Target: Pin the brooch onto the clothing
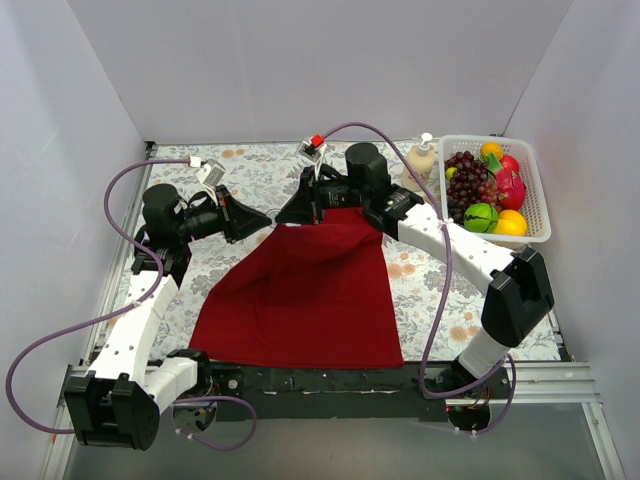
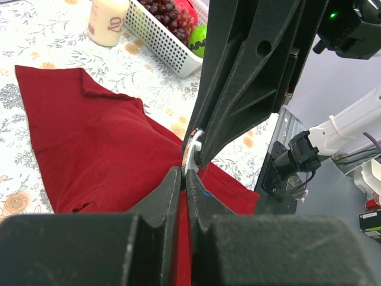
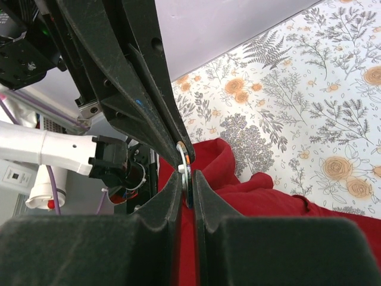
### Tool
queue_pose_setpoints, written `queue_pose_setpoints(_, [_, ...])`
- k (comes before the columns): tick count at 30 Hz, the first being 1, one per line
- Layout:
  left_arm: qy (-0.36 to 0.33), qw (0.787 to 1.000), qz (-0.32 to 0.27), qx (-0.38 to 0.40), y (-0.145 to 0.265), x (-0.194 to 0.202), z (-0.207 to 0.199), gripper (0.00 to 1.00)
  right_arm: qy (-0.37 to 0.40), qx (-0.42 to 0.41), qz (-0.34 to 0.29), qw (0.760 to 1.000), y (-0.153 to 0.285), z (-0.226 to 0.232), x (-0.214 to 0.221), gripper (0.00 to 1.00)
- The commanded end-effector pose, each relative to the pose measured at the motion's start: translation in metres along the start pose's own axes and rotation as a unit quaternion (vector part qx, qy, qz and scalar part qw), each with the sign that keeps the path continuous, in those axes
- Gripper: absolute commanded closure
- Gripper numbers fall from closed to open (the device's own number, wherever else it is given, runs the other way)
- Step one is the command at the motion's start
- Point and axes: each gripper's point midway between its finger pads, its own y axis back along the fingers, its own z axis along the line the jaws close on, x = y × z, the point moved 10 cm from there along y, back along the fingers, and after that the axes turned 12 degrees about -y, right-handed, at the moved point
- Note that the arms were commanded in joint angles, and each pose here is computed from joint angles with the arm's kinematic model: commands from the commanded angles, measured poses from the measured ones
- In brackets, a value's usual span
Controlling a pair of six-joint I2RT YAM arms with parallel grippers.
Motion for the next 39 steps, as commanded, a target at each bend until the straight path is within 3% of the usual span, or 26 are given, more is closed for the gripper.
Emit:
queue_pose_setpoints(1, [-0.065, 0.996, -0.031, 0.044, 0.007, -0.029, -0.024, 1.00, -0.012, 0.105, -0.051, 0.993, 0.008, -0.015, -0.008, 0.99])
queue_pose_setpoints(22, [-0.069, 0.995, -0.069, 0.015, 0.009, -0.025, -0.027, 1.00, 0.009, 0.083, -0.114, 0.990, 0.023, -0.003, 0.001, 0.99])
queue_pose_setpoints(39, [-0.062, 0.994, -0.088, 0.010, 0.009, -0.020, -0.028, 1.00, 0.082, 0.005, -0.155, 0.985, 0.036, 0.014, 0.004, 0.99])
